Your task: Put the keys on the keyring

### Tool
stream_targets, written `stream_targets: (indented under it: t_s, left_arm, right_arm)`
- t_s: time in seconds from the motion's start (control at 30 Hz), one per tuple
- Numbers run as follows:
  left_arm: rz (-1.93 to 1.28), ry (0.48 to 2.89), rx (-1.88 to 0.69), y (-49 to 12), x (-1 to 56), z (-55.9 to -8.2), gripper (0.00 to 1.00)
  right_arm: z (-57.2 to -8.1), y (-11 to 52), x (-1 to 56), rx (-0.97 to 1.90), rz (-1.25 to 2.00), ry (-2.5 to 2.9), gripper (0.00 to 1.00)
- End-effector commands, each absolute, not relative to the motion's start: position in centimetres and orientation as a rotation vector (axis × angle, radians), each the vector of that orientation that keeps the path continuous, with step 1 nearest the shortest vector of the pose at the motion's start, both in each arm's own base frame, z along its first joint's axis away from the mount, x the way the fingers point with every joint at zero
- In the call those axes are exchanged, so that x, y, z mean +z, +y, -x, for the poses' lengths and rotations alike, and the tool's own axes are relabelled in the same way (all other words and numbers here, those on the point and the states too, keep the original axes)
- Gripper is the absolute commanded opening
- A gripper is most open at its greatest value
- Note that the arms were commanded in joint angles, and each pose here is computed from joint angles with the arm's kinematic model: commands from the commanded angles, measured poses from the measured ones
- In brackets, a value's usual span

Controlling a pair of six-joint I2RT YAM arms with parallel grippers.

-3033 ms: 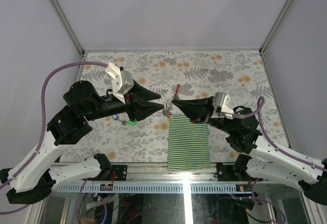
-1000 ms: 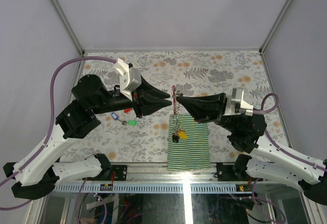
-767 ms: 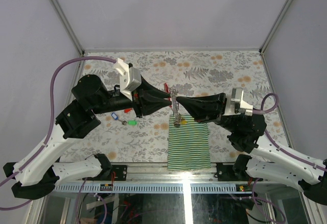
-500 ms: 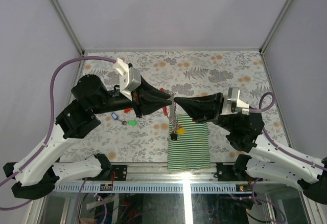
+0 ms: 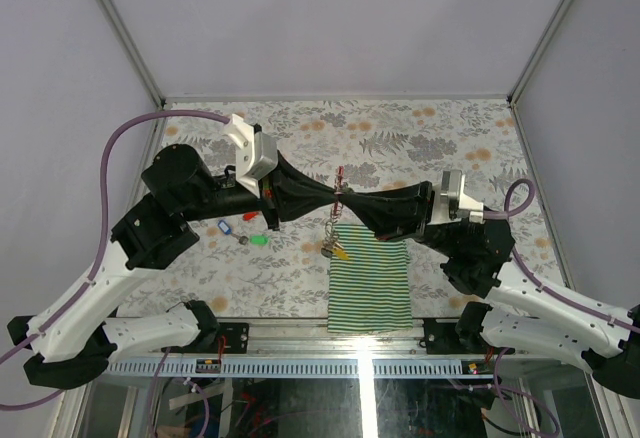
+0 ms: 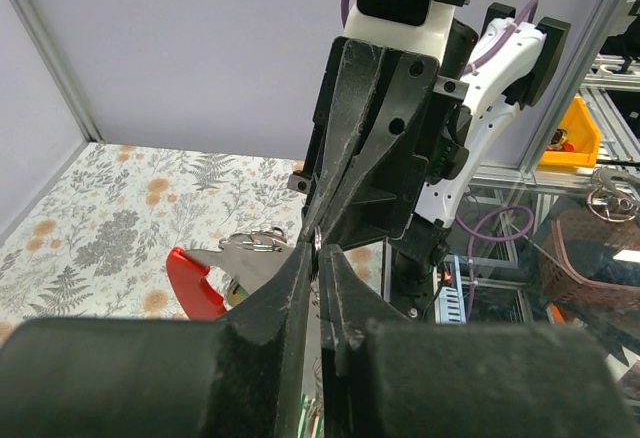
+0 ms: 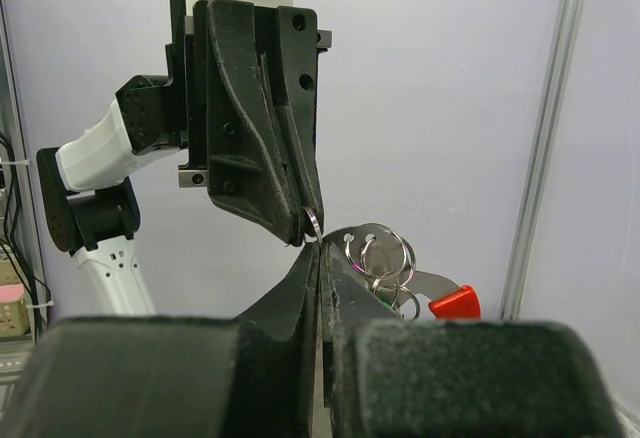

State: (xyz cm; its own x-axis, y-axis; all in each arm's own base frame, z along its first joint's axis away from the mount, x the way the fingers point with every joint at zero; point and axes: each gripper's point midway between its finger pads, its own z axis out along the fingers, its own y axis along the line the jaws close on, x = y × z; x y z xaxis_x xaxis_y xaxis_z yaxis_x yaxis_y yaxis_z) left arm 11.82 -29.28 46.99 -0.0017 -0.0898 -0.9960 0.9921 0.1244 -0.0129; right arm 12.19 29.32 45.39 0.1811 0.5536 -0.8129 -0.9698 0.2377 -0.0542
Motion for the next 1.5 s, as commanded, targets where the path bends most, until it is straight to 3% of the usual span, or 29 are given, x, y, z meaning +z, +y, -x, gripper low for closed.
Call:
stream_targets:
  t_s: [0.0,0.17,0.4,0.53,0.77,1.47]
  left_arm:
    - [-1.047,1.108,-1.195,-29.2,49.4,-11.0,0.03]
    - [-1.056,1.106,-1.202,-29.0,49.5,-10.6,0.0]
    - [-1.095,1.106,-1.204,-28.8,49.4,-10.0,0.0]
    - [-1.116,1.103,-1.216,-28.9,49.3,-9.8,0.0]
    - [-1.162,1.102,-1.237,-29.2,49.0,-9.3,0.0]
    - [-1.175,1.087,-1.24,-29.0,49.3,-8.9,0.0]
  right_arm:
    - [-10.9,27.7,49.7,1.214,0.617,0.633,0.0]
    - [-10.6,27.8,49.7,1.205,0.647,0.627,0.01]
    - [-10.4,27.6,48.7,1.078,0.774,0.653,0.26]
    - [-9.9,27.8,48.3,1.035,0.864,0.665,0.33]
    - [-9.4,28.6,47.4,0.979,1.028,0.692,0.34]
    - [-7.9,29.2,46.8,1.059,1.102,0.67,0.19]
